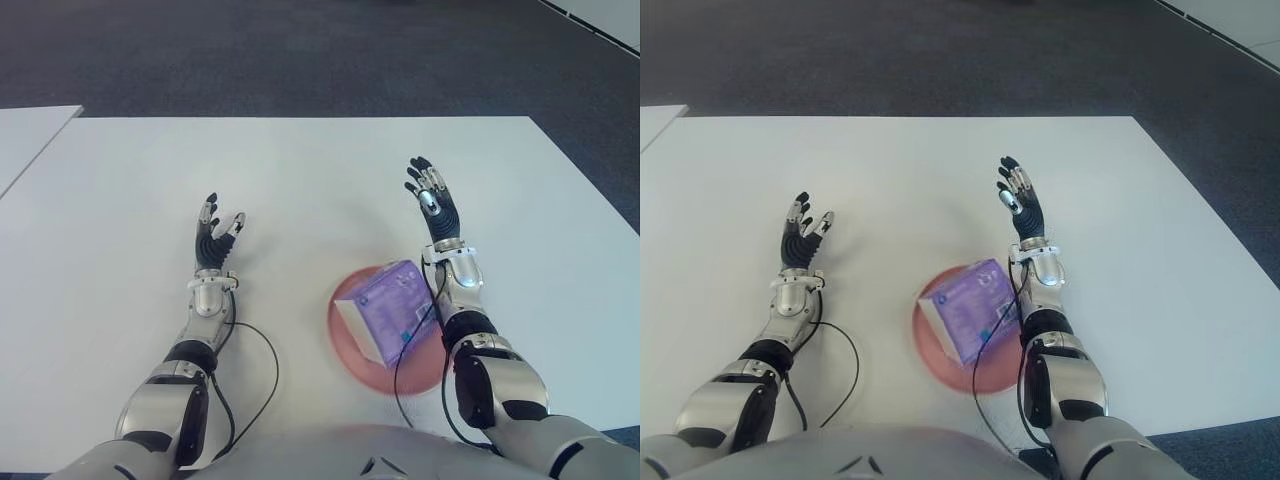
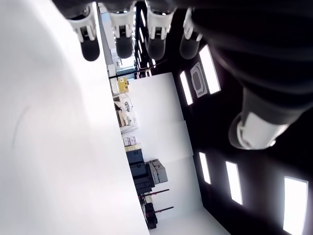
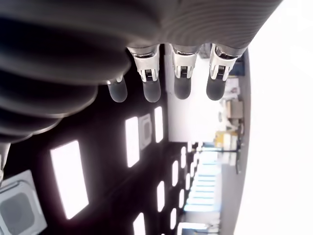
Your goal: Put the tissue paper into the plate.
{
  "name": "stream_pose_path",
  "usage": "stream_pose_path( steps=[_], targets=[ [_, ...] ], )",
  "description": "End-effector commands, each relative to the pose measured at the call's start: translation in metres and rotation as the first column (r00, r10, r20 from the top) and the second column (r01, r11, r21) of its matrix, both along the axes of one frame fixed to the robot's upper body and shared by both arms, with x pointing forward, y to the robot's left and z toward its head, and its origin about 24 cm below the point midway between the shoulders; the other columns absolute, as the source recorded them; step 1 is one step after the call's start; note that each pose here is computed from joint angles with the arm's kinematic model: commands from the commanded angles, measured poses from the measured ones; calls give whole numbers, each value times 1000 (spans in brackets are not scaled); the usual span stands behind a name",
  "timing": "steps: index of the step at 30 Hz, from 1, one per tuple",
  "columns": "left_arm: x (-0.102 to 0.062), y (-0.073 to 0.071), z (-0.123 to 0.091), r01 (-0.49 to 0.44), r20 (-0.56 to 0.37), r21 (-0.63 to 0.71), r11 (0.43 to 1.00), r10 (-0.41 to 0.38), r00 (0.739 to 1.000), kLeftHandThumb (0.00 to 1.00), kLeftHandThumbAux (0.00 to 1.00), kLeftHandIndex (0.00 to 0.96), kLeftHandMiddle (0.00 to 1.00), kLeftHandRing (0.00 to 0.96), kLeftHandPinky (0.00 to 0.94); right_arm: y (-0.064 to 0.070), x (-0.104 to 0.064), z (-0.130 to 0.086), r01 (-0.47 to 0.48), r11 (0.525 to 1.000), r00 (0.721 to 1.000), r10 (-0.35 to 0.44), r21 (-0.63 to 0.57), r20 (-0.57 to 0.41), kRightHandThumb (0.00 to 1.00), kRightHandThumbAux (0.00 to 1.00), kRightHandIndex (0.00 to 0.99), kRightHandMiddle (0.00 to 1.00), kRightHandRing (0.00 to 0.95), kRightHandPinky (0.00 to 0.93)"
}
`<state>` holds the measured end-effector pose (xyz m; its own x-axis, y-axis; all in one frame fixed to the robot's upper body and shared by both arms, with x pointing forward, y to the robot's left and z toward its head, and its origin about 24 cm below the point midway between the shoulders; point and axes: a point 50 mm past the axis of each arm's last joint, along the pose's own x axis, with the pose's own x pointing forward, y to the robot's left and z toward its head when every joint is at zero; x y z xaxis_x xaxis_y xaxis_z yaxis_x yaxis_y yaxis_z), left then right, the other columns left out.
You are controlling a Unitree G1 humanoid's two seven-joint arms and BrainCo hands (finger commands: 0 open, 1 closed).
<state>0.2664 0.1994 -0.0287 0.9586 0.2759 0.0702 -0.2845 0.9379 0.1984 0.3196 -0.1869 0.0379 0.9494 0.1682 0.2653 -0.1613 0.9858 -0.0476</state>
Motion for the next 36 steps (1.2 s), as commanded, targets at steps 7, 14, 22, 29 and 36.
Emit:
stream_pose_path(
  steps=[7,14,22,29,36],
  targets=[
    [-38,3,-35,-25,-159,-3,1000,24,987,0,560,9,0,0,0,-6,-21,-27,3,996,997,-10,-93,-73,0,386,0,0,0,0],
    [-38,4,-35,-21,-163,-1,1000,21,986,0,561,9,0,0,0,-9,-30,-33,-26,987,997,14,-155,-82,0,394,0,0,0,0],
    [-38,2,-36,-16,-157,-2,1000,15,987,1,568,14,0,0,0,-11,-29,-30,-36,975,997,21,-220,-74,0,397,0,0,0,0],
    [-38,0,-35,-9,-147,-2,1000,9,989,0,570,7,0,0,0,-10,-31,-32,-55,972,996,37,-230,-83,0,401,0,0,0,0],
    [-37,-1,-36,-12,-162,0,1000,12,987,0,564,6,0,0,0,-9,-34,-35,-64,971,995,44,-230,-91,0,392,0,0,0,0]
  ],
)
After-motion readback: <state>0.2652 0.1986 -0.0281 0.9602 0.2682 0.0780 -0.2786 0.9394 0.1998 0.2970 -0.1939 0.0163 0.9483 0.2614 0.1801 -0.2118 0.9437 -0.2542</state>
